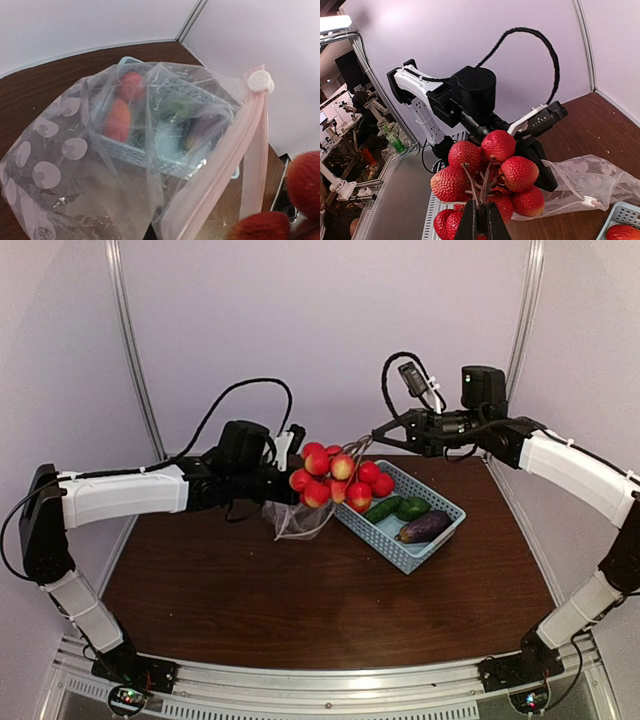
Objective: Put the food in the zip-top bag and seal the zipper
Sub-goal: Place the fake fruit in the zipper food storage bag, then pick up the fake vegetable from the center of the board, then place the fake vegetable in the zipper food storage bag.
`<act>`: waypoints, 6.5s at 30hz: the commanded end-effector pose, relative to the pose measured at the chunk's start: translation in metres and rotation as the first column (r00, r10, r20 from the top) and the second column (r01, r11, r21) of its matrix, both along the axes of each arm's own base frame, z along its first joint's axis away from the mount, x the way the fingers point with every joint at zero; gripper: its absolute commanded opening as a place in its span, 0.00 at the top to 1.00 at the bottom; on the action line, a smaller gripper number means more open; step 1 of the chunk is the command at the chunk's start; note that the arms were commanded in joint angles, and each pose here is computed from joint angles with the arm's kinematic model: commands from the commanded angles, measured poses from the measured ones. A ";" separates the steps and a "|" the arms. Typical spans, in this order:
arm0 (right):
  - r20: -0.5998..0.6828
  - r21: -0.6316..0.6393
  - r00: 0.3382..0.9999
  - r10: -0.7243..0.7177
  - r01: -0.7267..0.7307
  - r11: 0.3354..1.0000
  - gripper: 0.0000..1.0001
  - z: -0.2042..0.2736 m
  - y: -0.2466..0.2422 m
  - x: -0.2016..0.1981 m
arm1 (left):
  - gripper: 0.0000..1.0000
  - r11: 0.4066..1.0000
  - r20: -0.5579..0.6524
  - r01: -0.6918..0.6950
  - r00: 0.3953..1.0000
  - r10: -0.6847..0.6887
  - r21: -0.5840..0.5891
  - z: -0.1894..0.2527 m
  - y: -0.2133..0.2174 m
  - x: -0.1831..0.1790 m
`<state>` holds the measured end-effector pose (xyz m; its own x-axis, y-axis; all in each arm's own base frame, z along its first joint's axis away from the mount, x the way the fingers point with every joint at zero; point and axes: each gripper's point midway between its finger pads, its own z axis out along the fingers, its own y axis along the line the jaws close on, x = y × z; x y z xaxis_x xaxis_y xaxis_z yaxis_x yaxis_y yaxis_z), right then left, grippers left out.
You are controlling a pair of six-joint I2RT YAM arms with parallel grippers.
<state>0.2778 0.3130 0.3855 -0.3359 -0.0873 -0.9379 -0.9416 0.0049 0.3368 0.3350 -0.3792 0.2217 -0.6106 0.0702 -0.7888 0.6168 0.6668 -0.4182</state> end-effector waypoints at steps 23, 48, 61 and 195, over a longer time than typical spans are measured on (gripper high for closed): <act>0.063 -0.340 0.996 -0.069 0.086 0.937 1.00 -0.082 0.006 0.007 | 1.00 0.992 0.078 -0.113 0.990 0.117 -0.061 0.030 0.015 -0.001; -0.023 -0.427 0.910 -0.413 0.365 0.827 1.00 -0.096 0.064 0.046 | 1.00 0.995 0.027 -0.065 0.997 0.067 -0.074 0.025 -0.026 -0.014; 0.124 -0.433 0.849 -0.513 0.512 0.742 0.87 -0.109 0.047 0.062 | 1.00 0.983 0.024 -0.128 0.991 0.132 -0.133 0.042 -0.015 -0.014; 0.330 -0.303 0.931 0.152 -0.048 0.952 0.61 -0.047 0.099 -0.020 | 1.00 0.968 -0.092 0.215 0.969 -0.228 -0.133 0.022 0.008 0.004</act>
<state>0.2587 0.3906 0.3414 -0.0199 -0.3818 -0.9240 -0.9997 -0.0074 0.0246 0.3427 -0.3657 0.2257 -0.6885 0.1468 -0.7102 0.6588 0.5360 -0.5279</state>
